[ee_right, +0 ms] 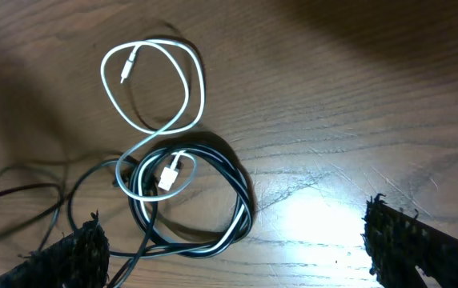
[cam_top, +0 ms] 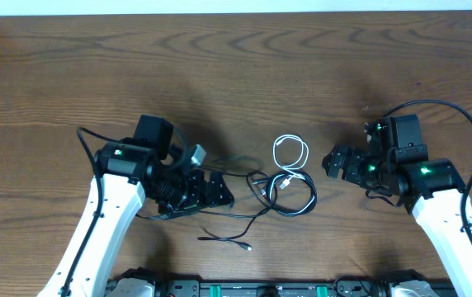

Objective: Untangle cables
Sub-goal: 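Reach the left gripper down into the black-and-white cable tangle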

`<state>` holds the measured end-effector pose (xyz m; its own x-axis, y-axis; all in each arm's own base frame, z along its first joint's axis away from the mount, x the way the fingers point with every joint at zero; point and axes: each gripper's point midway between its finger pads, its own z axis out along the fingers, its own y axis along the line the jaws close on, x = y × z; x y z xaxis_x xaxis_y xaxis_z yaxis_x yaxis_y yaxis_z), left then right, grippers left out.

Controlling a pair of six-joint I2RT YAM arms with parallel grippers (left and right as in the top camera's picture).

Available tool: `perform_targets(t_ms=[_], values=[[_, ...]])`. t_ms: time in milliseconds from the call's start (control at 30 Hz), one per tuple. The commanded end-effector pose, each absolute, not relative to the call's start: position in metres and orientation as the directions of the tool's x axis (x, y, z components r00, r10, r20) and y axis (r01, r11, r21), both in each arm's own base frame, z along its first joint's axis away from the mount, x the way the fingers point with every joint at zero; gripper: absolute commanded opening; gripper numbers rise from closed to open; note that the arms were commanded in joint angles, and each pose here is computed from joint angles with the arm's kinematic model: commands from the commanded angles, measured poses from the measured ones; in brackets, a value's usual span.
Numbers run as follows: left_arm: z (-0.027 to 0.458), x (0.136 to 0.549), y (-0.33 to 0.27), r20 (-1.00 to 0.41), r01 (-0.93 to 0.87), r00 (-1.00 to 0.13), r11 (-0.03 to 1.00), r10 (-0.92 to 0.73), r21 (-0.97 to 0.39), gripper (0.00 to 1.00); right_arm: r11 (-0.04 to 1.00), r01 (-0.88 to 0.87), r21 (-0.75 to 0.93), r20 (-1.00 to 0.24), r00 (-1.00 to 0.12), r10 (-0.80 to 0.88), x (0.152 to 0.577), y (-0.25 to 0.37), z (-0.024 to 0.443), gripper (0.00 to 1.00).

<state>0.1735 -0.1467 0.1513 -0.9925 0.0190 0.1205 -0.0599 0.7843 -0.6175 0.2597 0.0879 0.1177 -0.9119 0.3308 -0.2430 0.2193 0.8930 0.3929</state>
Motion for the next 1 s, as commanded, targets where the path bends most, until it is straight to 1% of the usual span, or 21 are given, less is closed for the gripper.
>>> perform_targets(t_ms=[0, 33, 100, 133, 200, 267, 367, 400, 433, 500, 600, 667, 800, 967], values=[[0.176, 0.166, -0.172, 0.077, 0.022, -0.988, 0.629, 0.130, -0.777, 0.98, 0.893, 0.231, 0.386, -0.239, -0.910, 0.339, 0.259, 0.085, 0.116, 0.99], [0.175, 0.165, -0.171, 0.067, 0.037, -0.988, 0.632, 0.140, -0.774, 0.98, 0.893, 0.232, 0.386, -0.239, -0.910, 0.339, 0.259, 0.085, 0.116, 0.99], [0.161, 0.167, -0.159, 0.067, 0.046, -0.989, 0.715, 0.129, -0.698, 0.98, 0.893, 0.233, 0.385, -0.237, -0.910, 0.339, 0.258, 0.085, 0.115, 0.99], [0.152, 0.169, -0.149, 0.083, 0.022, -0.992, 0.770, 0.097, -0.637, 0.98, 0.893, 0.232, 0.384, -0.237, -0.911, 0.339, 0.258, 0.085, 0.115, 0.99], [0.143, 0.175, -0.138, 0.113, -0.059, -0.994, 0.825, 0.005, -0.561, 0.98, 0.893, 0.233, 0.385, -0.237, -0.910, 0.339, 0.258, 0.085, 0.115, 0.99], [0.142, 0.184, -0.138, 0.124, -0.131, -0.990, 0.823, -0.074, -0.553, 0.98, 0.893, 0.232, 0.385, -0.238, -0.910, 0.339, 0.259, 0.085, 0.115, 0.99], [0.144, 0.203, -0.142, 0.124, -0.230, -0.973, 0.792, -0.195, -0.565, 0.98, 0.893, 0.233, 0.384, -0.236, -0.911, 0.339, 0.258, 0.085, 0.115, 0.99], [0.145, 0.209, -0.143, 0.116, -0.243, -0.970, 0.784, -0.216, -0.572, 0.98, 0.893, 0.233, 0.384, -0.236, -0.911, 0.339, 0.258, 0.085, 0.115, 0.99], [0.147, 0.219, -0.146, 0.079, -0.231, -0.970, 0.776, -0.229, -0.587, 0.98, 0.893, 0.233, 0.384, -0.236, -0.911, 0.339, 0.258, 0.085, 0.115, 0.99], [0.144, 0.232, -0.145, -0.006, -0.184, -0.974, 0.811, -0.224, -0.556, 0.99, 0.893, 0.233, 0.384, -0.237, -0.911, 0.339, 0.258, 0.085, 0.115, 0.99], [0.134, 0.241, -0.140, -0.127, -0.118, -0.974, 0.895, -0.189, -0.431, 0.99, 0.893, 0.233, 0.384, -0.236, -0.911, 0.339, 0.258, 0.085, 0.115, 0.99], [0.130, 0.240, -0.144, -0.174, -0.073, -0.974, 0.928, -0.145, -0.365, 0.99, 0.894, 0.233, 0.384, -0.236, -0.911, 0.339, 0.258, 0.085, 0.115, 0.99], [0.123, 0.233, -0.160, -0.244, 0.026, -0.969, 0.963, -0.041, -0.269, 0.99, 0.895, 0.237, 0.379, -0.240, -0.908, 0.343, 0.259, 0.083, 0.115, 0.99], [0.103, 0.226, -0.162, -0.250, -0.041, -0.965, 0.986, -0.081, -0.161, 0.98, 0.895, 0.255, 0.365, -0.244, -0.902, 0.356, 0.260, 0.077, 0.114, 0.99]])
